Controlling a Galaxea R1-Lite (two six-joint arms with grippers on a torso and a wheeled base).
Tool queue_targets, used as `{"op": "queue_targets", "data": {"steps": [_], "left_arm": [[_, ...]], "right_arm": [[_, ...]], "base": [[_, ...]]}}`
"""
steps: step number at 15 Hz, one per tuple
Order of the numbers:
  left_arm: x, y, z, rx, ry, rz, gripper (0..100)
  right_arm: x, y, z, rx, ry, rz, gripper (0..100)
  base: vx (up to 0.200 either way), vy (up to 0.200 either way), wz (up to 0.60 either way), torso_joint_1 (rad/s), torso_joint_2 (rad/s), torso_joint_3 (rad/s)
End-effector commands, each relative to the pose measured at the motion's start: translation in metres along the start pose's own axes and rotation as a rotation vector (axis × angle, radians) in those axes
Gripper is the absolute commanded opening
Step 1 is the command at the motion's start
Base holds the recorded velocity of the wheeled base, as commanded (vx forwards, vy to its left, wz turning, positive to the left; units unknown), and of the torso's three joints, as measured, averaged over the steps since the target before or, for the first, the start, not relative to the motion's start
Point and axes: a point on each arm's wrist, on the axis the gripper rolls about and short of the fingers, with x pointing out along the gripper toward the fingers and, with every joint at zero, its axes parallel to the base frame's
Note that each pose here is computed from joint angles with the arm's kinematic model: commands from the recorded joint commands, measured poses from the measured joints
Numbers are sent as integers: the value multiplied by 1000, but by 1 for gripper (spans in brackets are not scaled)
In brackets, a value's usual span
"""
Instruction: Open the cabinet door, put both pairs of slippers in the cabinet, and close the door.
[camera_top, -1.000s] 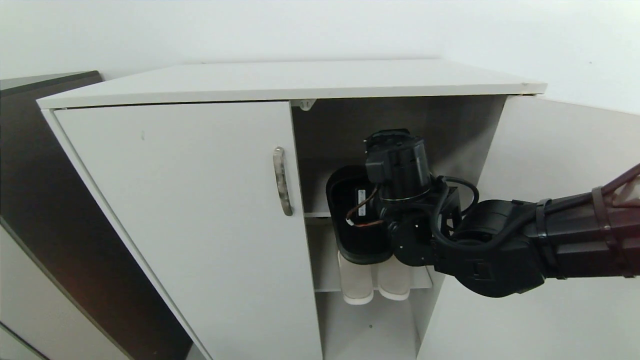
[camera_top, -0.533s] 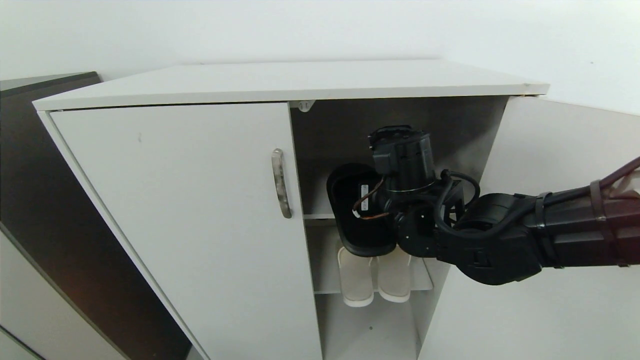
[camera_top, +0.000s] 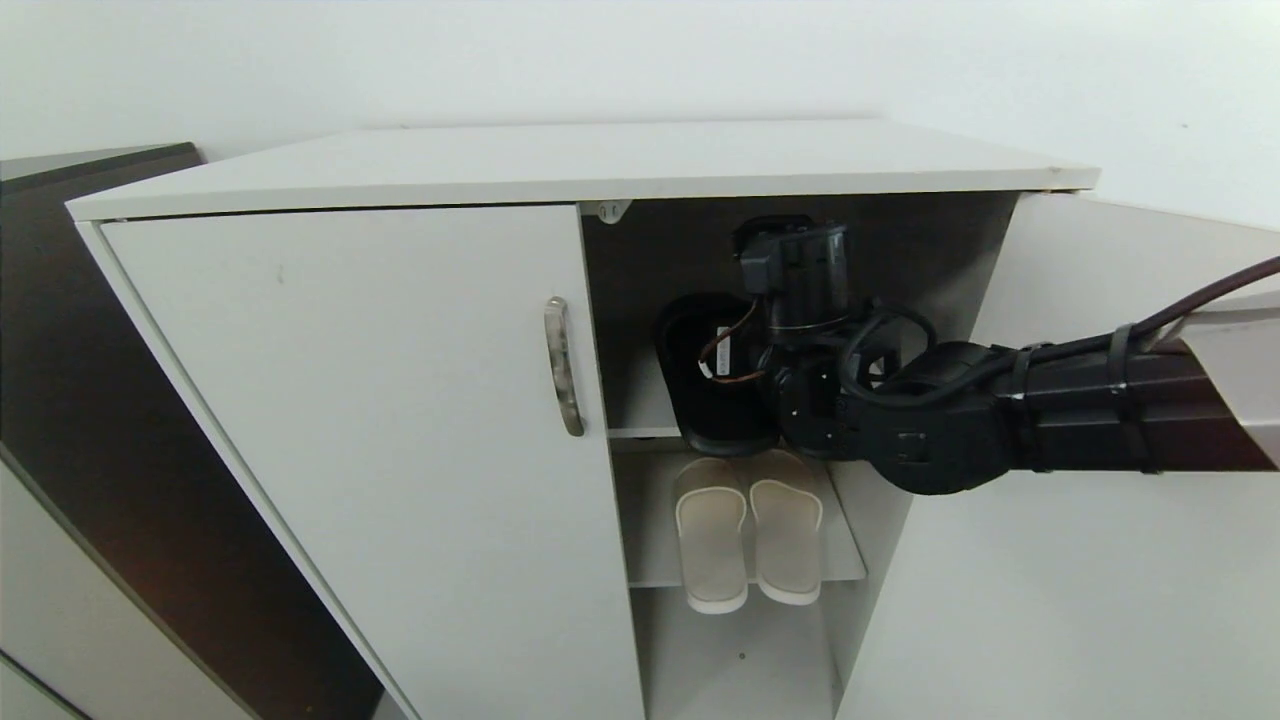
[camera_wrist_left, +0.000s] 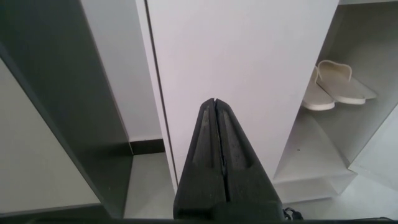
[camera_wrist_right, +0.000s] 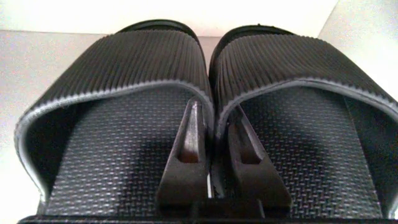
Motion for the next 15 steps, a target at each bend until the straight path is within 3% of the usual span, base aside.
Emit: {"op": "queue_targets", "data": {"steps": [1, 15], "left_arm": [[0, 0, 0, 0, 0, 0, 0], [0, 0, 0, 0, -1, 0, 0]], "right_arm": [[15, 1, -4, 0, 2, -20, 0], [29, 3, -16, -10, 19, -36, 0]], "base": [[0, 0, 0, 0, 0, 0], [0, 0, 0, 0, 0, 0]]}}
